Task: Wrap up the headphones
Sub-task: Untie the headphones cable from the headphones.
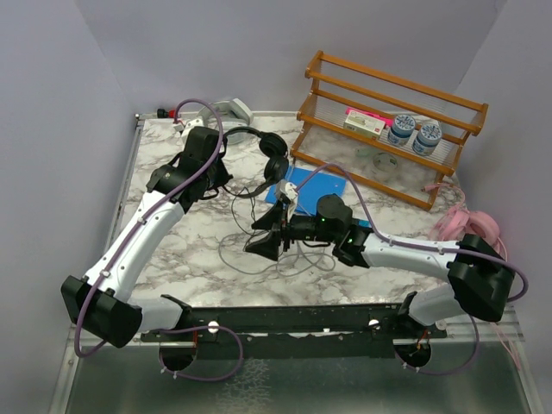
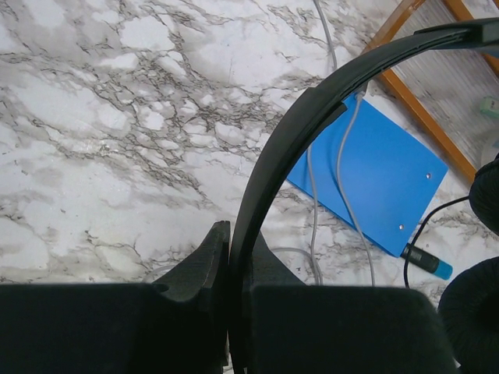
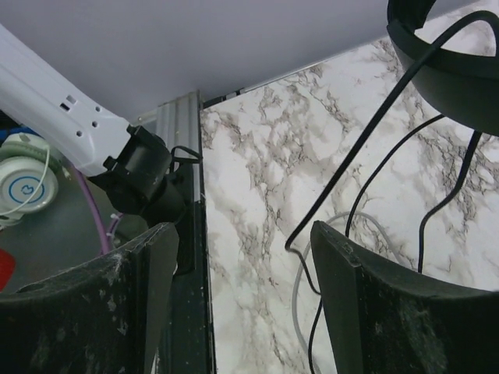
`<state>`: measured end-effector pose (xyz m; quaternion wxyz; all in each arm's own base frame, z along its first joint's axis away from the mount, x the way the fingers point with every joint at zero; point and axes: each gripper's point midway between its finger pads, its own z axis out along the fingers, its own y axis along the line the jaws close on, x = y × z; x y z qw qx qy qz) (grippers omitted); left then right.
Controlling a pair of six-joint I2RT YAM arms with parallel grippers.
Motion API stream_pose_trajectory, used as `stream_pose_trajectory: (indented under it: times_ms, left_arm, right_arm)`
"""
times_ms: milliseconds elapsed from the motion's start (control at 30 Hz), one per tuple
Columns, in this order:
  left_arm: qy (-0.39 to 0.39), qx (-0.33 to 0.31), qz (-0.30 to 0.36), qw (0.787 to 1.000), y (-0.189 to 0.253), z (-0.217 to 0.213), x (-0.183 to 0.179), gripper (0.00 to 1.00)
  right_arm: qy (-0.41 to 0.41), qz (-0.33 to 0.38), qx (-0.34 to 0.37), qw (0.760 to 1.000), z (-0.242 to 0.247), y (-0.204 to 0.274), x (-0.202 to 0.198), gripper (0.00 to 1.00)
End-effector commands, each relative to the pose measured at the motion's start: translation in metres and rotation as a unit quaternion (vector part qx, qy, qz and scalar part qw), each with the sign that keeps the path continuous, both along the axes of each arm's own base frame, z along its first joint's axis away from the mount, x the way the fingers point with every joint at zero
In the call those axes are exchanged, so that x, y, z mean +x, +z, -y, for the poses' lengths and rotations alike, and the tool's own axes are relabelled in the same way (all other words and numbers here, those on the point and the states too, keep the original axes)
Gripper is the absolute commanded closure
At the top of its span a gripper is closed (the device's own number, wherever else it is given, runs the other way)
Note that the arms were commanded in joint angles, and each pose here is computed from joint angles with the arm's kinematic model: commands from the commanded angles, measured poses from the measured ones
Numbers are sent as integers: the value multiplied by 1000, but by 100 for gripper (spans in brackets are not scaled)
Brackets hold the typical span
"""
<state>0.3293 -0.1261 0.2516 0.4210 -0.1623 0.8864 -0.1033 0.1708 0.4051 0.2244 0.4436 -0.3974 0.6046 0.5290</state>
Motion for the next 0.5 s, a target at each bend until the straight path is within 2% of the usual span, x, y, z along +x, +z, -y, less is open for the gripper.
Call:
stream_pose_trajectory:
  times_ms: [0,67,100,167,267,467]
  left_arm:
    - [-5,-37,18,999,15,7,-3,100]
    - [-6,-38,16,999,13,8,-3,100]
    - [-5,-38,16,999,14,8,-3,100]
    - [-2,-34,17,999,14,6,-2,100]
    - [9,-22,20,1000,12,0,-1,100]
    - [47,21,-1,999,-19,-17,7,100]
  right_arm:
    - [-45,12,42,998,-14,11,18,25]
    - [-53,8,46,998,-19,2,24,31]
    - [-52,5,47,998,-23,0,25,39]
    - [-37,-4,50,998,-30,0,23,65]
    - [-8,-20,57,998,-32,10,11,98]
    - [46,-40,60,996,-17,62,-21,100]
